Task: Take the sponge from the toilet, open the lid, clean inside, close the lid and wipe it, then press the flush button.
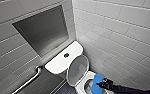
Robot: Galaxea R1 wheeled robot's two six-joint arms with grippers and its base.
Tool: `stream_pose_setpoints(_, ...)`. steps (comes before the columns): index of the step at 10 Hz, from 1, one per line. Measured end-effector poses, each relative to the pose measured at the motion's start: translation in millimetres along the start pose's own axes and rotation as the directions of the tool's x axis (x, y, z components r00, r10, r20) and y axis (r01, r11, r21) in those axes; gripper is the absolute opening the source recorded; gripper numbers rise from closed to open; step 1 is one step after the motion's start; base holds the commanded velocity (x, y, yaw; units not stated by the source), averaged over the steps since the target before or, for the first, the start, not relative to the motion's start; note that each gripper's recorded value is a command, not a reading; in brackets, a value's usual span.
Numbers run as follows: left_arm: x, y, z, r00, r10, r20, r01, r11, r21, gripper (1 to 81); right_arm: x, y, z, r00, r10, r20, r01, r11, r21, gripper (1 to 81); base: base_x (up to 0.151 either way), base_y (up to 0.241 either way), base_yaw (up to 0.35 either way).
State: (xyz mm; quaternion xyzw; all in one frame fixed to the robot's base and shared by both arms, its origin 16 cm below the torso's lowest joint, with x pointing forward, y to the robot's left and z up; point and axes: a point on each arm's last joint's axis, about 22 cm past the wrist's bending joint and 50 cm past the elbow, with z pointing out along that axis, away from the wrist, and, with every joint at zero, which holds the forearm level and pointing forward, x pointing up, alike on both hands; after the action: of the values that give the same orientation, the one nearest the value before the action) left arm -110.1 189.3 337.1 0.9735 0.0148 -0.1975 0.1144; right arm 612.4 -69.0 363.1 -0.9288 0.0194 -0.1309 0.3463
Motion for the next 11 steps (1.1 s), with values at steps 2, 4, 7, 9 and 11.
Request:
stream_pose_setpoints(2, -19, 1, -1, 0.999, -0.010, 0.041, 0.010, 1.000, -0.001, 81.1, -15, 18, 15, 0.999, 0.019, 0.036, -0.018, 1.000, -0.023, 1.0, 0.000, 0.000, 0.000)
stream_pose_setpoints(4, -36, 1, -3, 0.996, -0.021, 0.084, 0.021, 1.000, 0.000, 81.1, -25, 26, 32, 0.997, 0.038, 0.066, -0.037, 0.999, -0.022, 1.0, 0.000, 0.000, 0.000)
stream_pose_setpoints(7, -38, 1, -3, 0.996, -0.023, 0.092, 0.023, 1.000, -0.001, 81.1, 11, 7, 40, 0.996, 0.001, 0.095, -0.001, 1.000, -0.005, 1.0, 0.000, 0.000, 0.000)
stream_pose_setpoints(9, -36, 7, -2, 0.996, -0.023, 0.088, 0.024, 1.000, -0.011, 81.1, 35, -8, 40, 0.994, -0.026, 0.108, 0.025, 1.000, 0.008, 1.0, 0.000, 0.000, 0.000)
stream_pose_setpoints(11, -35, 10, -2, 0.996, -0.023, 0.086, 0.024, 1.000, -0.016, 81.1, 37, -19, 46, 0.993, -0.038, 0.109, 0.036, 0.999, 0.019, 1.0, 0.000, 0.000, 0.000)
